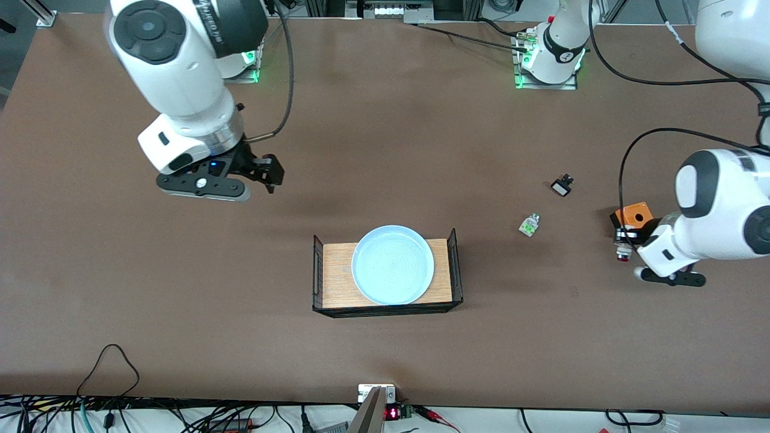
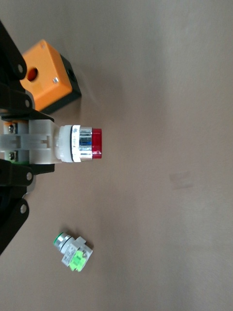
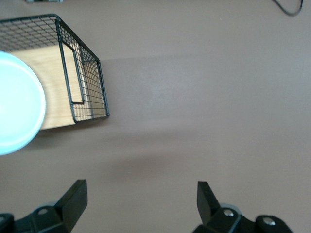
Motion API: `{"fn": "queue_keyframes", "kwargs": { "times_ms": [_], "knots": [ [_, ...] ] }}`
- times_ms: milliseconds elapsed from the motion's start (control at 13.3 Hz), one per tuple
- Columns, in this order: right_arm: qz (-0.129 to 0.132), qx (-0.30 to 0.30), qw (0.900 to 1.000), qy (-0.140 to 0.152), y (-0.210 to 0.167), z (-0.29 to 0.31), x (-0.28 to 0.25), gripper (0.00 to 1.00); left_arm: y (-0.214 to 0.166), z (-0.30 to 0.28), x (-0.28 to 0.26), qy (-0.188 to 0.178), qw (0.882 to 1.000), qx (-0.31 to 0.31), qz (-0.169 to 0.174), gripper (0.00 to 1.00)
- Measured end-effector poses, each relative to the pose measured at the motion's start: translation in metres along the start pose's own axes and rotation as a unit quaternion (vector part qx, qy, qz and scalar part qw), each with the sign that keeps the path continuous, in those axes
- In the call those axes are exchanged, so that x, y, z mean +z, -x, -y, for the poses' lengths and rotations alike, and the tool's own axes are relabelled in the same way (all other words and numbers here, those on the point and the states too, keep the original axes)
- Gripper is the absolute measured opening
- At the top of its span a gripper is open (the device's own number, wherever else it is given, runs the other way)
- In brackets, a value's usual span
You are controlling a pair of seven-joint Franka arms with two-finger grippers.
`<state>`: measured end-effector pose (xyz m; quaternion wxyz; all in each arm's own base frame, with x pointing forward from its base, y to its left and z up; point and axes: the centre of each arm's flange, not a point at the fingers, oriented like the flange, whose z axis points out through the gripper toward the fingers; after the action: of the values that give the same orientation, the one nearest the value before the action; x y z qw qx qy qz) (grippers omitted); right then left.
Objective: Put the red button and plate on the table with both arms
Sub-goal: 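Set the red button down with the left gripper while the right gripper approaches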
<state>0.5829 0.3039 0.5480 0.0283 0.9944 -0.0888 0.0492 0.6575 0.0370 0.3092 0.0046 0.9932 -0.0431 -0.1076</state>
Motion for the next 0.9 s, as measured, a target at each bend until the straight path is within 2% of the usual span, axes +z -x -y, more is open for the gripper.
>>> {"fn": "queue_keyframes", "kwargs": {
  "times_ms": [301,677,903],
  "knots": [
    [0.000,0.121,0.993,-0.011,0.007,0.014,0.000,1.00,0.008,0.009,0.044,0.014,0.999,-0.017,-0.045,0.34],
    [0.000,0.159,0.987,-0.013,0.017,0.027,0.000,1.00,0.028,0.005,0.100,0.015,0.996,-0.041,-0.078,0.34],
    [-0.017,0.185,0.982,-0.038,0.020,0.057,0.017,1.00,0.037,-0.006,0.119,0.021,0.995,-0.064,-0.080,0.34]
  ]
}}
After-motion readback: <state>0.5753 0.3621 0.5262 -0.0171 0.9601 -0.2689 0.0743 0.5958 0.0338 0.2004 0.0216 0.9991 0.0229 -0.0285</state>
